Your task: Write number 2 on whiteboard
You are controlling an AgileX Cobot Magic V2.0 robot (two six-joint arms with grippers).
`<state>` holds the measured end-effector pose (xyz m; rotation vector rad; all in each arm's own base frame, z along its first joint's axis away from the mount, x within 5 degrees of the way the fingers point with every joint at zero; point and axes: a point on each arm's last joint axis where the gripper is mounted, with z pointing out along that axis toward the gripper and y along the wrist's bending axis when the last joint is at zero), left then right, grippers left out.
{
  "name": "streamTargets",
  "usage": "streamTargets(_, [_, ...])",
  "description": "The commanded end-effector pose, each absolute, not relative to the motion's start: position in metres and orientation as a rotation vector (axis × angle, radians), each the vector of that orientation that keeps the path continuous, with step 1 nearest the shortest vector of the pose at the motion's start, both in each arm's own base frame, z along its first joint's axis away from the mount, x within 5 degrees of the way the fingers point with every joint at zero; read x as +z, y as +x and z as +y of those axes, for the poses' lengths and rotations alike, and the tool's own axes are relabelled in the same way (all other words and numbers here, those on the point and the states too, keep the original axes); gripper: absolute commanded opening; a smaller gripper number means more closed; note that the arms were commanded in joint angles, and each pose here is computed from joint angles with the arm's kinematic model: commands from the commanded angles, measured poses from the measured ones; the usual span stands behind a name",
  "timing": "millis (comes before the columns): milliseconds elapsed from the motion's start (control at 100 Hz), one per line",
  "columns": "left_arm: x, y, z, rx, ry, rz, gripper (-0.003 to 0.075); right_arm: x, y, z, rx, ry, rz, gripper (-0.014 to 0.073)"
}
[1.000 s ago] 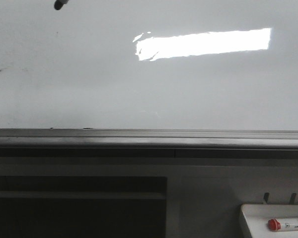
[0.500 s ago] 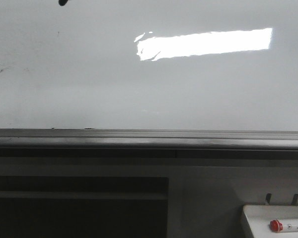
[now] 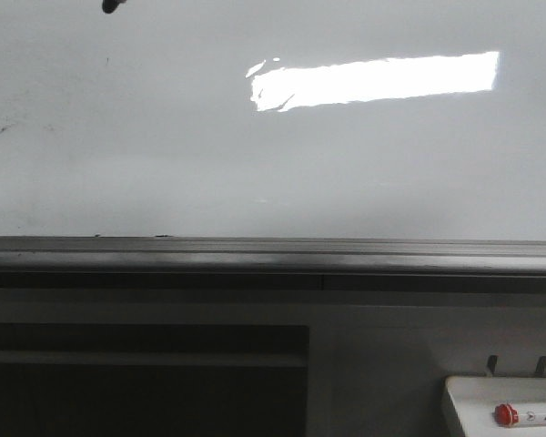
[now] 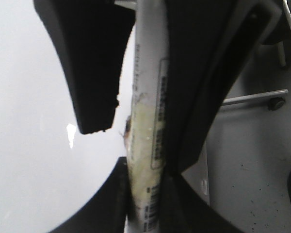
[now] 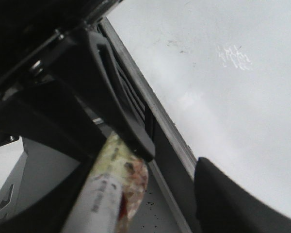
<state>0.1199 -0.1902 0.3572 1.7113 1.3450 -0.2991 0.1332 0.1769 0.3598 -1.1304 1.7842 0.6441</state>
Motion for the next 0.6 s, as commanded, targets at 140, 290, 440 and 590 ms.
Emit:
streamTargets(140, [0.378,0.118,-0.191,-0.336,1.601,1.294,-0.002,0.376,0.14,0.18,0.652,-1.041,1.705,0.0037])
streamTargets(290, [0.378,0.118,-0.191,-0.336,1.599,1.293,-0.002,0.378,0.141,0.18,0.648,-1.019,1.688,-0.0079])
streamTargets(440, [0.381,0.119,-0.193,-0.37,1.544,1.307,0.0092,0.379,0.142,0.18,0.646,-1.008,1.679,-0.0078])
streamTargets(590, [0.393,0.113,-0.186,-0.463,1.413,1.34,0.045,0.381,0.143,0.18,0.642,-0.989,1.664,-0.0078])
